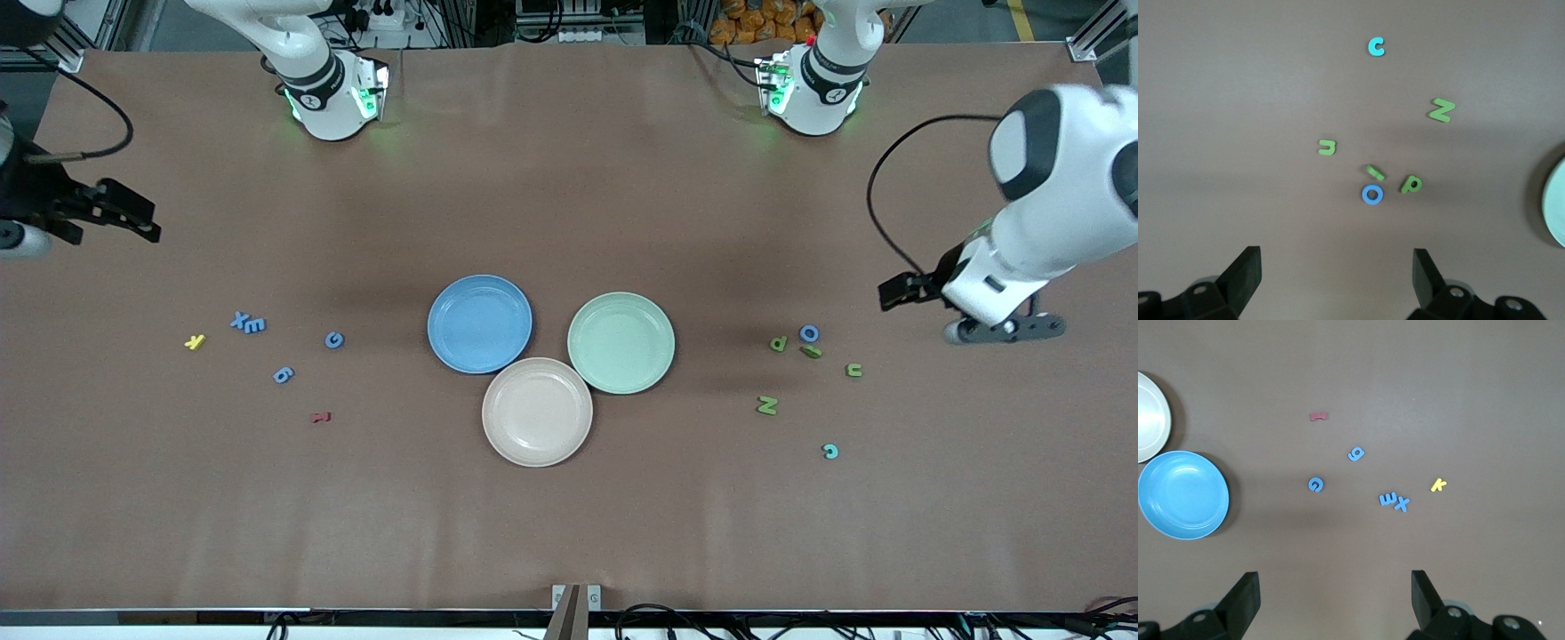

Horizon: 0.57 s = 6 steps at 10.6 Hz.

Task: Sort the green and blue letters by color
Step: 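Move both grippers out from rest toward the scattered letters, then grasp the green B with the left gripper while the right gripper grasps blue G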

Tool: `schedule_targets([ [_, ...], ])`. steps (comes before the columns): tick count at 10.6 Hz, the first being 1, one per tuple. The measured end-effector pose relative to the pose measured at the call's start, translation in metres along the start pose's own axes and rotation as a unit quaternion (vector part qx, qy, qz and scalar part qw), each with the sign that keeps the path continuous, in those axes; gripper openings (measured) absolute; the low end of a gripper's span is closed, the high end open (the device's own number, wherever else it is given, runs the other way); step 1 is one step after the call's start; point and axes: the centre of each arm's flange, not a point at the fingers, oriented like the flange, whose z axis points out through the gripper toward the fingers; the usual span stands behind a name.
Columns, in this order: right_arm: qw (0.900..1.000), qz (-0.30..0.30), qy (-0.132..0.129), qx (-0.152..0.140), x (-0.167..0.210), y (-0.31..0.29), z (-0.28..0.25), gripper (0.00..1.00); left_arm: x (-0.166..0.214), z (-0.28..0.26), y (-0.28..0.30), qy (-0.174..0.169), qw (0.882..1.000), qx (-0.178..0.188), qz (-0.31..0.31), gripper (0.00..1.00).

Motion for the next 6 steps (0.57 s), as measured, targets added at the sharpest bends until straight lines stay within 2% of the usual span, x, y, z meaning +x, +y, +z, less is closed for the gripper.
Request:
schedule_targets([
  [3, 1.000, 0.000, 0.011, 0.001, 0.007, -0.002, 0.066, 1.00, 0.019, 0.068, 0.002, -0.022, 1.000, -0.006, 0.009, 1.00],
  [5, 1.000, 0.001, 0.019, 0.002, 0.005, -0.006, 0.113, 1.00, 0.026, 0.099, 0.009, -0.015, 0.997, -0.012, 0.077, 1.00],
  [6, 1.000, 0.007, 0.022, 0.010, 0.002, -0.008, 0.137, 1.00, 0.029, 0.114, 0.010, -0.008, 0.992, -0.014, 0.128, 1.00],
])
